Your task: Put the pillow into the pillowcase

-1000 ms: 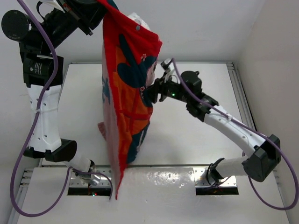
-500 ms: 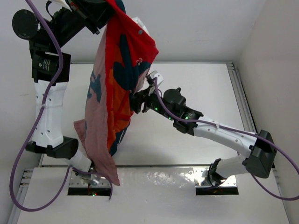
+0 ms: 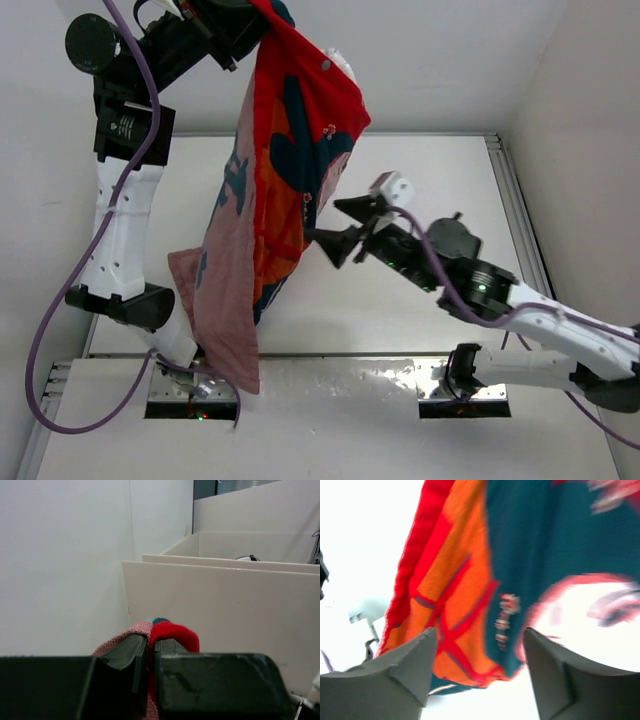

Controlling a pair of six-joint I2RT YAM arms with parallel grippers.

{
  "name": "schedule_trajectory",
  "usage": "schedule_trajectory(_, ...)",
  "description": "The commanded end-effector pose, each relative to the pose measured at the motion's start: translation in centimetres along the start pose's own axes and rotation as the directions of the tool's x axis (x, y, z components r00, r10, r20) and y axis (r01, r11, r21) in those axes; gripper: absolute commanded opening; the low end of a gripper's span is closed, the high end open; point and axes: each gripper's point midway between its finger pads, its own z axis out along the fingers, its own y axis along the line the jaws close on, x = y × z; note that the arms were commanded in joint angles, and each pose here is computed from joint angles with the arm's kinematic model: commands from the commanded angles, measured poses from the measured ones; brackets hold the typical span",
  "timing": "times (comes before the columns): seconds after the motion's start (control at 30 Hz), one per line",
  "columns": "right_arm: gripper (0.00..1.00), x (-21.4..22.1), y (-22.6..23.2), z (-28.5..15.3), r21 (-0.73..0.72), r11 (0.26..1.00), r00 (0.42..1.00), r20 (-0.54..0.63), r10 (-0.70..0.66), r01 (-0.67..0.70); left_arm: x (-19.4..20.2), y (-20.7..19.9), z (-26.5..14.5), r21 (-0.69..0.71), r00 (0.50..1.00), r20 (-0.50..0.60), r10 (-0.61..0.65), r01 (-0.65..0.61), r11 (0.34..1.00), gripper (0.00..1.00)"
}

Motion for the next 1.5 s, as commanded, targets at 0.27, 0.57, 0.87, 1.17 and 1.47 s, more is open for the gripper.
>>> schedule_trajectory(0.27, 0.14, 5.6, 4.1, 2.8, -0.206, 0.978, 0.981, -0.189, -0.038, -0.002, -4.9, -2.9, 0.4, 0.033, 0.982, 0.144, 0.122, -0.128, 0.991, 0.0)
schedule_trajectory(0.57, 0.06, 2.1, 1.5, 17.4, -0.039, 0.994, 0.991, -0.084, 0.1, -0.103, -5.6, -4.4, -0.1, 0.052, 0.977, 0.148, 0.152, -0.161, 0.986, 0.0)
schedule_trajectory(0.87, 0.11, -3.5, -9.7, 20.1, 0.284, 0.931, 0.973, 0.096, 0.211, -0.23, -7.2, -6.9, -1.0, 0.119, 0.974, 0.169, 0.153, -0.175, 0.977, 0.0)
schedule_trajectory(1.17, 0.81, 4.4, 2.7, 10.3, -0.231, 0.967, 0.946, -0.274, -0.172, 0.109, -5.9, -3.0, -3.7, -0.042, 0.973, 0.027, 0.23, -0.229, 0.973, 0.0)
schedule_trajectory(1.47, 0.94, -6.0, -1.2, -4.3, -0.061, 0.998, 0.996, -0.081, -0.029, 0.024, -3.9, 2.0, -6.8, -0.196, 0.961, -0.099, 0.258, -0.273, 0.942, 0.0)
